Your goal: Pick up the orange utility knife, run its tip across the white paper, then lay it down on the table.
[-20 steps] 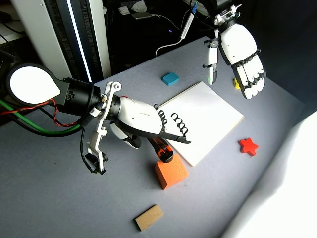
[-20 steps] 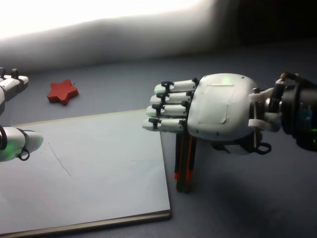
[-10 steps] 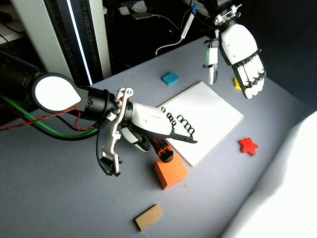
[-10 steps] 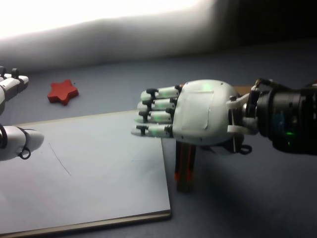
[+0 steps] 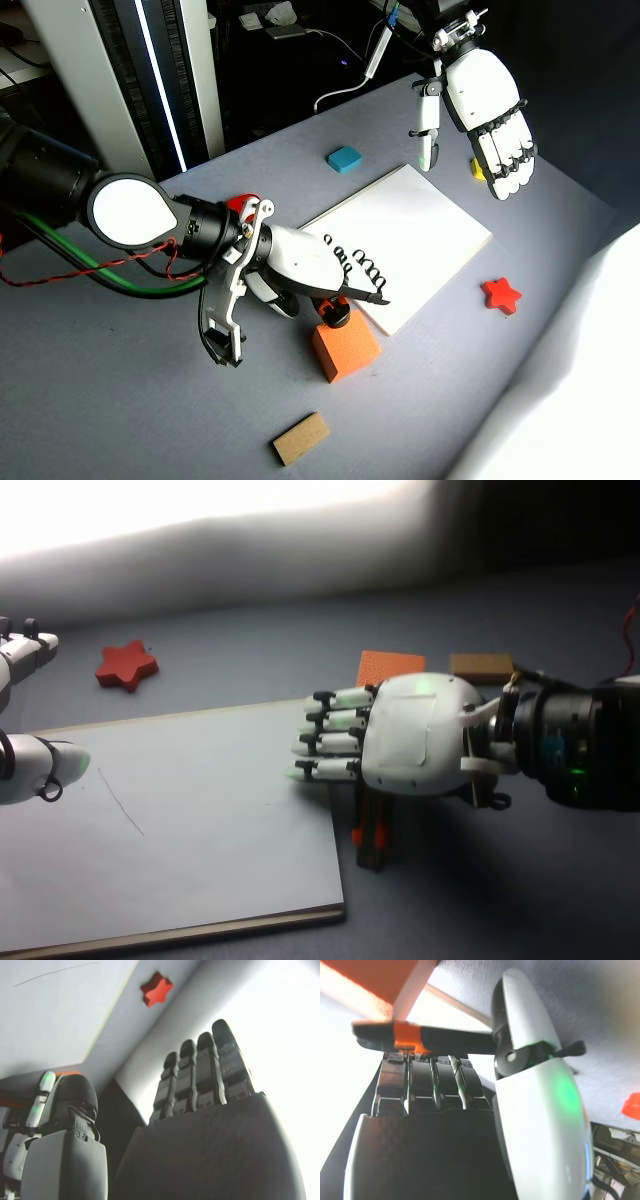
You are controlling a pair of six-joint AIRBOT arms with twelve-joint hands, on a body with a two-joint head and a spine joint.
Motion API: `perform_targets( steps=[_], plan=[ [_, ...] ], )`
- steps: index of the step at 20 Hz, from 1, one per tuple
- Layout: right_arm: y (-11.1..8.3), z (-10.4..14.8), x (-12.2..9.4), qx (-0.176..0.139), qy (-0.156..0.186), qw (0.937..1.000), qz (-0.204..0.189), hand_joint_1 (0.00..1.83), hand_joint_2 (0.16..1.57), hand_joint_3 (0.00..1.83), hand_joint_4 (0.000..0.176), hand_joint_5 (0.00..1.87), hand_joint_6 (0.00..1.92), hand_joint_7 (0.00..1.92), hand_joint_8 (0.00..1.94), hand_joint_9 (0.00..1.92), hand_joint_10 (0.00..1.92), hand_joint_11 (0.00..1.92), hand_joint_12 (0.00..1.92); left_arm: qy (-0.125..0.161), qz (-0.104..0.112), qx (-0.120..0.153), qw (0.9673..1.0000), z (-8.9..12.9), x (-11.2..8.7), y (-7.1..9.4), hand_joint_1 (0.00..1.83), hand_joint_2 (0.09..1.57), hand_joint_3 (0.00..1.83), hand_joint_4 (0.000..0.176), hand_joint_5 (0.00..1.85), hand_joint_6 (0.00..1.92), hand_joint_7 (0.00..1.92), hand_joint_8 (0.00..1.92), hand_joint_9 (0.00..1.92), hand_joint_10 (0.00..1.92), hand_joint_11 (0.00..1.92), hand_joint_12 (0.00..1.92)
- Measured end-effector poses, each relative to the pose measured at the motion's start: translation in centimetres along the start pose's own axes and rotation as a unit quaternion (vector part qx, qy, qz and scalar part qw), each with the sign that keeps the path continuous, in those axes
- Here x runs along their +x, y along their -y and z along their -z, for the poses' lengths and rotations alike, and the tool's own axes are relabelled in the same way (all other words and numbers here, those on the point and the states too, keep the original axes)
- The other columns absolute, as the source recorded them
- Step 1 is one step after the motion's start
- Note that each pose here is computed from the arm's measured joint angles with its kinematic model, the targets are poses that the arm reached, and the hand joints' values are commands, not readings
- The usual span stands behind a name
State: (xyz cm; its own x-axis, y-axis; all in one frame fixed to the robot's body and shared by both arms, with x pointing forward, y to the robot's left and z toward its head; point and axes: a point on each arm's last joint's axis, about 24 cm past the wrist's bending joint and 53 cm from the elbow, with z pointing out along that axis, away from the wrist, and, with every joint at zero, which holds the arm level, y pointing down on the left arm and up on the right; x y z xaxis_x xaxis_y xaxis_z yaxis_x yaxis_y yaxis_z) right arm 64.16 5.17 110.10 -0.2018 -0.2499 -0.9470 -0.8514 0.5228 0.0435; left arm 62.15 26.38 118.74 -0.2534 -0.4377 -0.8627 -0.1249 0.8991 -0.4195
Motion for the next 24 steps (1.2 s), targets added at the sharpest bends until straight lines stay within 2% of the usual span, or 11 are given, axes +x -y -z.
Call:
perform_targets(
  steps=[8,11,12,13,14,15,17,19,20,21,24],
  plan=[
    [0.3,-0.1,-0.4,-0.004,0.007,1.0000,0.001,1.25,1.35,0.08,0.000,0.00,0.00,0.00,0.00,0.00,0.00,0.00,0.00,0.001,0.001,0.000,1.0000,-0.1,-0.1,0.0,0.30,1.25,0.00,0.000,0.02,0.00,0.08,0.00,0.07,0.00,0.00,0.41],
    [0.1,-0.1,-0.5,-0.008,0.010,0.9999,0.002,1.20,1.41,0.00,0.000,0.24,0.06,0.25,0.05,0.21,0.07,0.00,0.90,0.001,0.002,0.001,1.0000,-0.1,-0.2,0.1,0.28,1.26,0.00,0.000,0.01,0.00,0.08,0.00,0.06,0.00,0.00,0.39],
    [0.1,-0.1,-0.5,-0.008,0.010,0.9999,0.002,1.16,1.38,0.00,0.000,0.43,0.15,0.49,0.15,0.45,0.22,0.00,1.31,0.001,0.002,0.000,1.0000,-0.1,-0.2,0.0,0.27,1.26,0.00,0.000,0.01,0.00,0.08,0.00,0.05,0.00,0.00,0.37],
    [0.0,-0.1,-0.5,-0.009,0.011,0.9999,0.003,1.09,1.35,0.01,0.000,0.53,1.26,0.56,1.38,0.62,0.68,0.17,1.58,0.001,0.002,0.000,1.0000,-0.2,-0.2,0.0,0.27,1.26,0.00,0.000,0.01,0.00,0.07,0.00,0.06,0.00,0.00,0.36],
    [-0.3,-0.1,-0.7,-0.016,0.015,0.9998,-0.001,1.10,1.34,0.01,0.000,0.59,1.41,0.59,1.70,0.55,1.46,0.36,1.85,0.002,0.002,0.000,1.0000,-0.2,-0.2,0.0,0.28,1.26,0.00,0.000,0.00,0.00,0.05,0.00,0.04,0.00,0.00,0.29],
    [-0.7,-0.1,-1.0,-0.023,0.019,0.9995,0.003,1.12,1.34,0.00,0.000,0.61,1.42,0.61,1.79,0.54,1.83,0.50,1.91,0.001,0.002,0.000,1.0000,-0.2,-0.2,0.0,0.28,1.26,0.00,0.000,0.00,0.00,0.05,0.00,0.03,0.00,0.00,0.28],
    [-0.8,-0.1,-1.1,-0.026,0.022,0.9994,0.000,1.05,1.34,0.00,0.000,0.60,1.60,0.94,1.91,0.97,1.92,0.87,1.92,0.002,0.002,0.000,1.0000,-0.2,-0.2,-0.1,0.28,1.26,0.00,0.000,0.00,0.00,0.05,0.00,0.04,0.00,0.00,0.32],
    [-1.0,-0.1,-1.3,-0.030,0.025,0.9992,-0.005,1.40,1.27,0.00,0.000,1.15,1.91,1.35,1.94,1.41,1.92,1.35,1.92,0.002,0.002,0.000,1.0000,-0.2,-0.2,0.0,0.28,1.26,0.00,0.000,0.00,0.00,0.06,0.00,0.05,0.01,0.00,0.32],
    [-1.3,-0.1,-1.7,-0.036,0.031,0.9989,-0.007,1.51,1.30,0.00,0.113,1.34,1.92,1.54,1.94,1.61,1.92,1.63,1.92,0.002,0.002,0.000,1.0000,-0.2,-0.2,0.0,0.28,1.26,0.00,0.000,0.01,0.00,0.06,0.00,0.06,0.01,0.00,0.35],
    [-1.4,-0.1,-2.1,-0.039,0.035,0.9986,-0.005,1.56,1.31,0.00,0.163,1.40,1.92,1.62,1.94,1.71,1.92,1.76,1.92,0.002,0.003,0.000,1.0000,-0.2,-0.2,0.0,0.27,1.26,0.00,0.000,0.00,0.00,0.06,0.00,0.05,0.01,0.00,0.36],
    [-0.9,0.0,-1.9,-0.031,0.030,0.9990,0.006,1.54,1.29,0.00,0.176,1.28,1.92,1.61,1.94,1.73,1.92,1.78,1.92,0.000,0.004,0.001,1.0000,-0.2,0.0,0.1,0.29,1.26,0.00,0.000,0.00,0.00,0.06,0.00,0.05,0.00,0.00,0.33]
  ],
)
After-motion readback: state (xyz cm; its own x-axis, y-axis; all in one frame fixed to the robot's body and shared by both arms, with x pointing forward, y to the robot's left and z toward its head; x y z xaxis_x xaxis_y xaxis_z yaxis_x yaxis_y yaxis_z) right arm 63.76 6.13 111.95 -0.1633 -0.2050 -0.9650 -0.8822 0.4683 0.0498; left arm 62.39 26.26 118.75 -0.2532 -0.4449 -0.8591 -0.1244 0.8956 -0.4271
